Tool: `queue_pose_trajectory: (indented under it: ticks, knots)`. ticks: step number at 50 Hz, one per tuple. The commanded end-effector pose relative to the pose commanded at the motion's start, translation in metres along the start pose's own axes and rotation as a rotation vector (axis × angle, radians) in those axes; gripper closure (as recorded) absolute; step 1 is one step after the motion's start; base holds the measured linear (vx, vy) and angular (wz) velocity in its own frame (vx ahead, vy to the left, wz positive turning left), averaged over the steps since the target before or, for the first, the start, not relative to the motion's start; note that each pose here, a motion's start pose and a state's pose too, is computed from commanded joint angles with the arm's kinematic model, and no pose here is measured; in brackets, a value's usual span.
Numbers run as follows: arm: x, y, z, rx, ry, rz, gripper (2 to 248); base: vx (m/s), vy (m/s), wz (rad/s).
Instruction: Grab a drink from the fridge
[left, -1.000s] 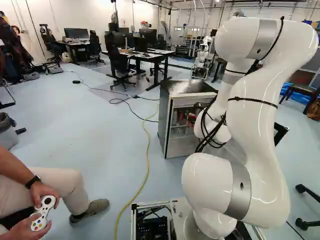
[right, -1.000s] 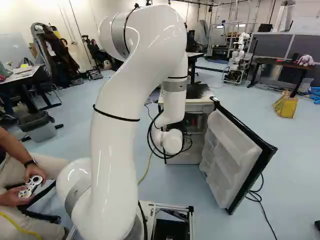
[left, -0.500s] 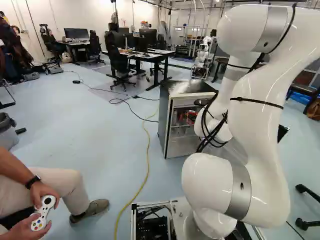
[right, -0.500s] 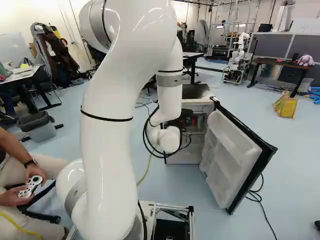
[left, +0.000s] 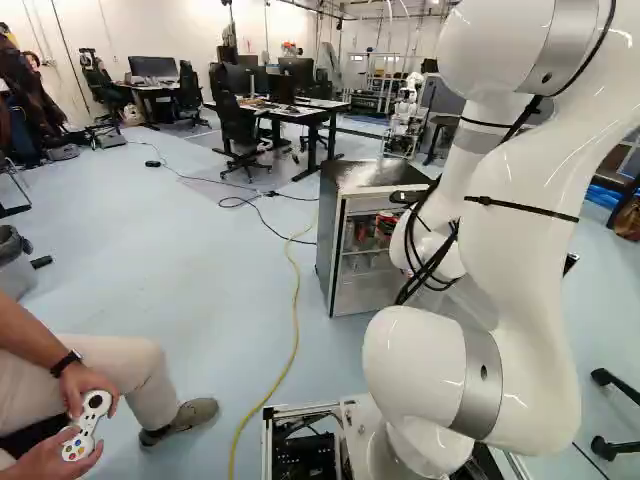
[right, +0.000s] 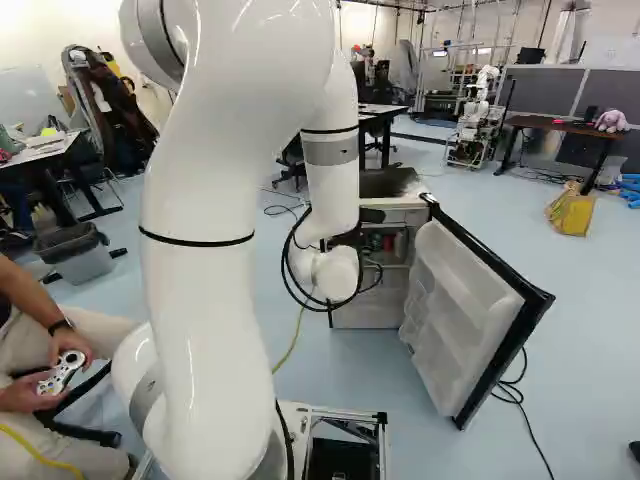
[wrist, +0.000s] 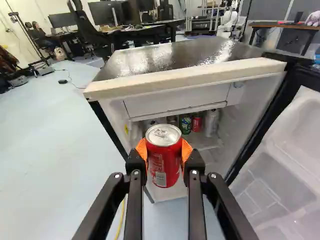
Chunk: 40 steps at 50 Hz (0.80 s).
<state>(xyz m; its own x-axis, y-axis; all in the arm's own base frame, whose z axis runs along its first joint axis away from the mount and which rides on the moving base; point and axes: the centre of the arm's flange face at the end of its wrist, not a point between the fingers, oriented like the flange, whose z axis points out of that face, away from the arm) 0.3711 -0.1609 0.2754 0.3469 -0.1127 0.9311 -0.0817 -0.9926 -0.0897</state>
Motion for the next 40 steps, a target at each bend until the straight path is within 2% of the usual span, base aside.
queue_pose_trajectory:
  ticks: [40]
  knots:
    - [0.031, -0.005, -0.016, -0.016, -0.003, -0.041, 164, 0.000, 0.000, 0.000]
